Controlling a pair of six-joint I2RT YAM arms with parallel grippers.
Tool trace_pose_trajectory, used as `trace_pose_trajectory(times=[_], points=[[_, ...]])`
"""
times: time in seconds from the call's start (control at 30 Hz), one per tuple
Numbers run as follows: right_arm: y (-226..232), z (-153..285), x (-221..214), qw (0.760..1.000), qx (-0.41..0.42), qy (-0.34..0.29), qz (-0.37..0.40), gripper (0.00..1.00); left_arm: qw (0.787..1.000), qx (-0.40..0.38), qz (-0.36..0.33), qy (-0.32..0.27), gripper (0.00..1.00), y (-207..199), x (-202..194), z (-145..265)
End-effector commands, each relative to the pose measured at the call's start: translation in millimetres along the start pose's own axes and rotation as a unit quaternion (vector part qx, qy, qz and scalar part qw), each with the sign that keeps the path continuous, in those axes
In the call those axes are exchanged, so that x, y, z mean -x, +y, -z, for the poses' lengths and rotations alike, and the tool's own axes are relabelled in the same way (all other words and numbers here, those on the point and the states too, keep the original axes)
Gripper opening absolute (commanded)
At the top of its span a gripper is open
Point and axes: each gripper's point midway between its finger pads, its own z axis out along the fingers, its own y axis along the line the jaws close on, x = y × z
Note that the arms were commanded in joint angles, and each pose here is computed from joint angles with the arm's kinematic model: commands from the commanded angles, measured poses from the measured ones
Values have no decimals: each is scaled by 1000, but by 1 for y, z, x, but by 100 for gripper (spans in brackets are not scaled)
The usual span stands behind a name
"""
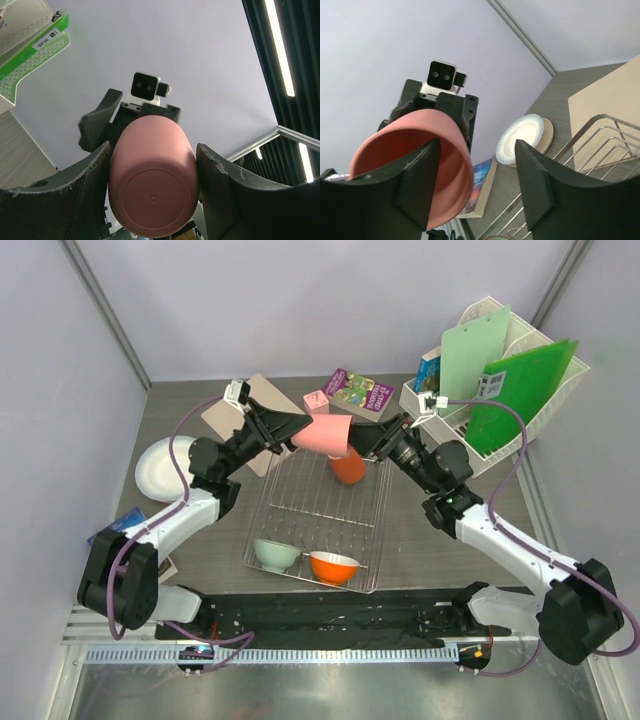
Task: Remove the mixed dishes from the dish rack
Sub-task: Pick up the cup from the dish rack, then place the cup at the center of the board.
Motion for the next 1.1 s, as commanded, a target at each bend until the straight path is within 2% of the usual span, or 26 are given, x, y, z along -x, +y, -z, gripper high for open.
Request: trace_pose_trajectory(times=[0.0,0.03,0.07,0.13,0.17,0.2,0.23,0.27,0.33,0.37,0.4,0.43,0.47,0.5,0.53,0.6,0.67,0.7,0.77,0.83,0.97,1.07], points=[[23,-16,7,999,52,13,-8,53,999,-36,-19,12,1,-21,-3,1],[23,-17,5,999,50,18,-10,44,999,-34,-18,15,1,-20,-4,1],[17,-18,1,999,40,26,-10,29,999,-32,-19,15,1,-20,-4,1],[17,-16,1,999,36,29,-5,18,999,-29,-22,18,1,-20,-5,1],[20,-13,7,999,33,18,7,10,999,-22,-21,19,8,-18,-4,0],[13,-10,5,1000,12,22,11,5,999,-17,-31,18,16,-17,-3,-1],[12,-7,9,1000,-1,17,20,2,999,-12,-38,20,28,-17,-2,-2],[3,-4,22,999,-37,-11,32,1,999,21,-31,16,60,-8,3,-2],[-7,20,41,991,-105,-39,77,1,994,69,-86,-15,79,-4,22,-6],[-14,30,54,984,-138,-66,91,1,988,95,-119,-37,89,-16,34,-6],[-25,52,74,968,-198,-100,120,1,972,184,-135,-49,95,14,40,7],[-33,64,83,955,-238,-113,135,1,952,242,-151,-109,99,25,63,18],[-43,77,86,942,-284,-102,150,1,938,267,-166,-148,100,14,76,27],[-56,94,98,917,-340,-114,173,1,918,325,-157,-166,100,32,80,46],[-64,102,99,904,-372,-108,182,1,896,357,-161,-208,100,38,93,60],[-87,125,99,864,-456,-85,196,1,876,400,-146,-227,100,53,92,81],[-101,142,93,835,-508,-57,203,1,858,436,-127,-240,100,66,92,96],[-109,149,92,821,-531,-59,202,1,843,472,-111,-234,100,81,86,108],[-120,160,86,803,-559,-50,201,1,823,509,-95,-232,100,91,82,121],[-125,170,90,785,-585,-80,187,1,787,567,-75,-230,100,107,75,145],[-140,182,93,749,-625,-87,202,1,742,622,-57,-242,100,115,70,173],[-170,192,92,720,-662,-71,194,1,723,642,-45,-251,100,119,63,189]])
